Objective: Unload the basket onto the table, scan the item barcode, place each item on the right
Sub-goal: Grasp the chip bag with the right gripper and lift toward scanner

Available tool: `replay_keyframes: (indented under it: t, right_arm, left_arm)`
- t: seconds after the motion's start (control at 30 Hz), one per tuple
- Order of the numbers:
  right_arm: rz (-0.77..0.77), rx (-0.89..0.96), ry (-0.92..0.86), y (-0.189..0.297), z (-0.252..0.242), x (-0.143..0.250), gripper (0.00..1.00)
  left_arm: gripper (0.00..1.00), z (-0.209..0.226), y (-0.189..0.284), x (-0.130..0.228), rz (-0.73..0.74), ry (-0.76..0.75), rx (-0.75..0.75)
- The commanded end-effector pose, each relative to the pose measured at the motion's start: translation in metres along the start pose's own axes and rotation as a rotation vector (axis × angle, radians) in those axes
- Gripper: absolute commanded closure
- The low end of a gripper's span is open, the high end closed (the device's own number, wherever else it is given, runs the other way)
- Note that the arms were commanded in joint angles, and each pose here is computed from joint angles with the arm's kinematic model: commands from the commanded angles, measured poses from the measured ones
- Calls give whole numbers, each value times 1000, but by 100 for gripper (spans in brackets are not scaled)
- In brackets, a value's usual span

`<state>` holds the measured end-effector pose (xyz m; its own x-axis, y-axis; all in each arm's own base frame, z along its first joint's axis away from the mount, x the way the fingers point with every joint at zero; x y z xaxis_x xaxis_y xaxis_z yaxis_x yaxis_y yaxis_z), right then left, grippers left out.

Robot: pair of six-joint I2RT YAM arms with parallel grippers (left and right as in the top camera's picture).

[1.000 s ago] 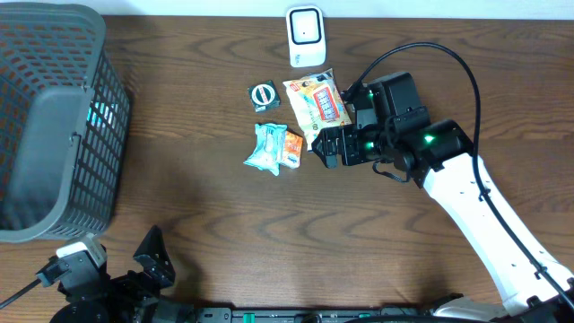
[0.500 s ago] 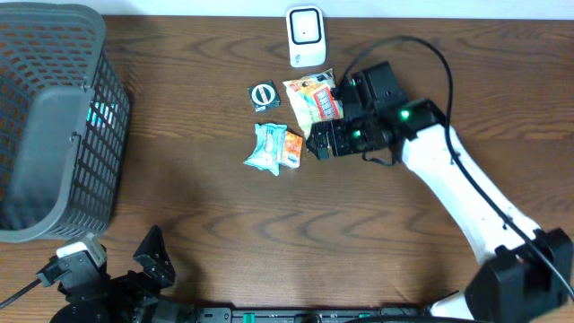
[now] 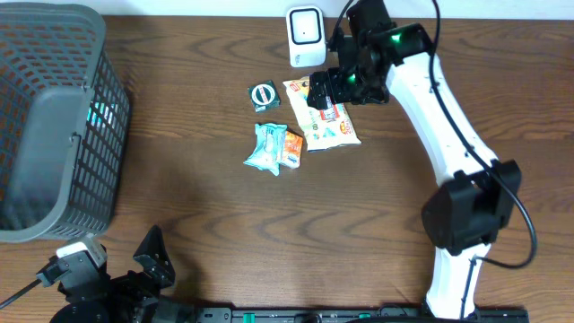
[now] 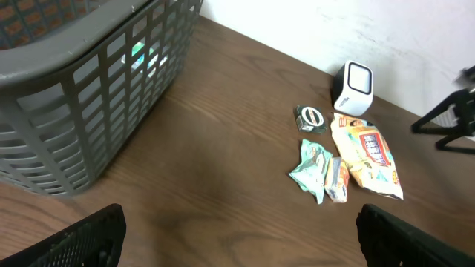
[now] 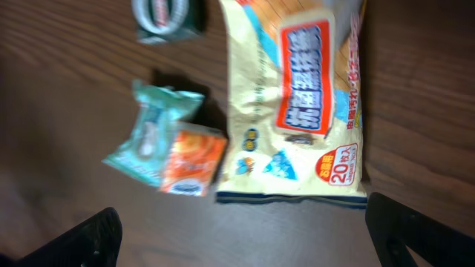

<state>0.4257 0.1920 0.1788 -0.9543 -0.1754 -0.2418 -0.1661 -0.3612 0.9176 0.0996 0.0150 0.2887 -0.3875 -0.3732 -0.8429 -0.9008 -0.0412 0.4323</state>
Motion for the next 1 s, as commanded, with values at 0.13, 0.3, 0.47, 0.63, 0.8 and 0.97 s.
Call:
replay_keyframes:
  t: [0.13,0.3,0.47,0.63,0.8,0.97]
  right_arm:
    - [-9,2,18,-13,-7,-10,1]
    - [-70,98,83,-16,-20,-23,1]
    - [-153,180,95,-34,-37,-39,1]
    - [-217,172,107,-53,-41,-47,1]
    - [-217,170,102,-74,-46,-40,1]
    - [-155,292,79,-92,-72,-16,17]
  left_arm:
    - [2,3,-1,0,-8,10,-19]
    - [2,3,-1,0,-8,10,-19]
    - [2,3,-1,0,-8,10,-19]
    - [2,3,-1,0,-8,10,-19]
    - [2,3,-1,0,-8,10,-19]
    - [2,3,-1,0,-8,10,-19]
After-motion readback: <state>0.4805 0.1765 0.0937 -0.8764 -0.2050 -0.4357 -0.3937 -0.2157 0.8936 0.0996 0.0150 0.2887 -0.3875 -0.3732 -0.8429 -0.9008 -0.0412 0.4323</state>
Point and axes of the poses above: each gripper's point midway between its finger pads, its own y axis back along the fingers, its own z axis along the line the jaws close on, x = y × z, the point moved 3 cm from there along y, back along the fingers, and after that the axes turned 1 degree about -y, right-handed, at the moved point
